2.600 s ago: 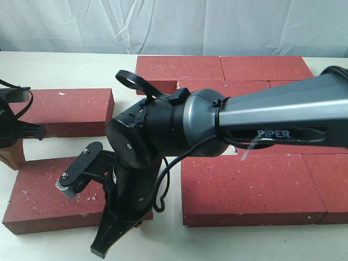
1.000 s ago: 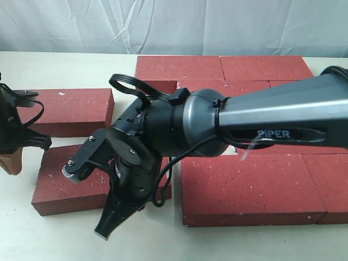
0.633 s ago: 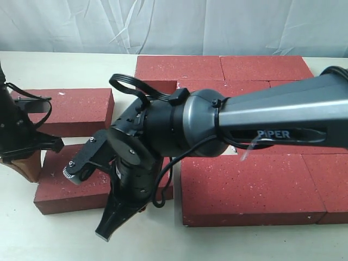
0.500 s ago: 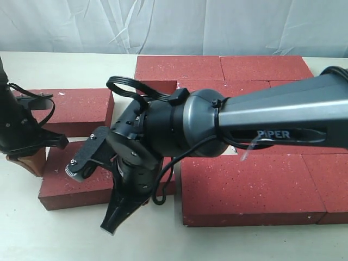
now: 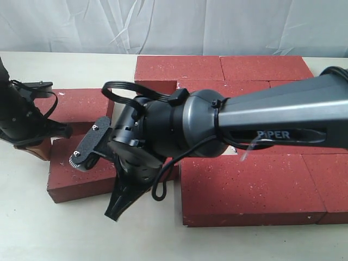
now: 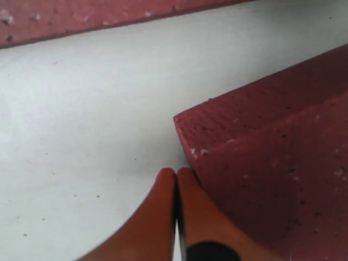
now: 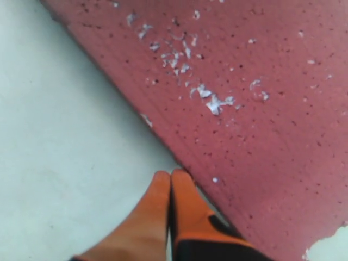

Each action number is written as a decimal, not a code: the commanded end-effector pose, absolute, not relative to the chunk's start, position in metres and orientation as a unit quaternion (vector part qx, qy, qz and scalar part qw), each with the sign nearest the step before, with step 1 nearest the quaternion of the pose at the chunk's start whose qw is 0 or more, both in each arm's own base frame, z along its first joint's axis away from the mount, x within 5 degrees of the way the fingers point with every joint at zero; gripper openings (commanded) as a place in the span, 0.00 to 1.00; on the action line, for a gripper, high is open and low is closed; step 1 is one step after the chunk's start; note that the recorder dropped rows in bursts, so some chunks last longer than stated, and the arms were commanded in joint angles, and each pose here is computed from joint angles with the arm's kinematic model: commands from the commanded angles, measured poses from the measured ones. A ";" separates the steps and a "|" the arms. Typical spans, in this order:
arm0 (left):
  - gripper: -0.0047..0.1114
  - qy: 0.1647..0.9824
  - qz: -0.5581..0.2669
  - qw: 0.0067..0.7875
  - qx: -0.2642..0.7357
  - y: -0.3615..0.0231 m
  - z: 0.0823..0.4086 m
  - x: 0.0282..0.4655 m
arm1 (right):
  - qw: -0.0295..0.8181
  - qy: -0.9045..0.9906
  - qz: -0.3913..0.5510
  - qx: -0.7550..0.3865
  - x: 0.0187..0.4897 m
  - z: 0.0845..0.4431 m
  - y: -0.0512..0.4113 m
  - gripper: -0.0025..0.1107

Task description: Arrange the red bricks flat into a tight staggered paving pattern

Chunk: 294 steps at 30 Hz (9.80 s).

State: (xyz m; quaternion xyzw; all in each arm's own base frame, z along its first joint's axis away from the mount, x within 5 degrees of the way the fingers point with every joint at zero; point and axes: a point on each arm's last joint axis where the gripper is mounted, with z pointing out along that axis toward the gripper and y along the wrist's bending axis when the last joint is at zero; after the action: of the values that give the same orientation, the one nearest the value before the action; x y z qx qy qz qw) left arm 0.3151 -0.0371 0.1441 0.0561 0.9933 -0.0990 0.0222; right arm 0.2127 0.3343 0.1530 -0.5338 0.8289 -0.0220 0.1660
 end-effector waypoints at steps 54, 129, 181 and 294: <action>0.04 0.994 -0.099 0.046 0.003 -0.023 0.152 0.322 | 0.183 0.873 0.044 -0.449 0.211 0.157 0.344 0.02; 0.04 0.974 -0.211 0.084 -0.002 -0.045 0.123 0.334 | 0.211 0.872 0.033 -0.440 0.239 0.153 0.332 0.02; 0.04 0.981 -0.162 0.087 0.056 -0.036 0.120 0.333 | 0.154 0.970 0.074 -0.171 0.322 0.149 0.245 0.02; 0.04 0.985 -0.130 0.112 0.031 -0.052 0.149 0.328 | 0.292 0.942 0.146 -0.084 0.296 0.348 0.079 0.02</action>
State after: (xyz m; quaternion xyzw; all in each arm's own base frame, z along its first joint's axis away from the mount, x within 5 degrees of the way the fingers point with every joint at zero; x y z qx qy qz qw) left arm 0.3278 -0.0532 0.1462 0.0351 0.9852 -0.1303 0.1052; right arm 0.2991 0.0833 0.3376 -0.0787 0.9483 0.1542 0.2660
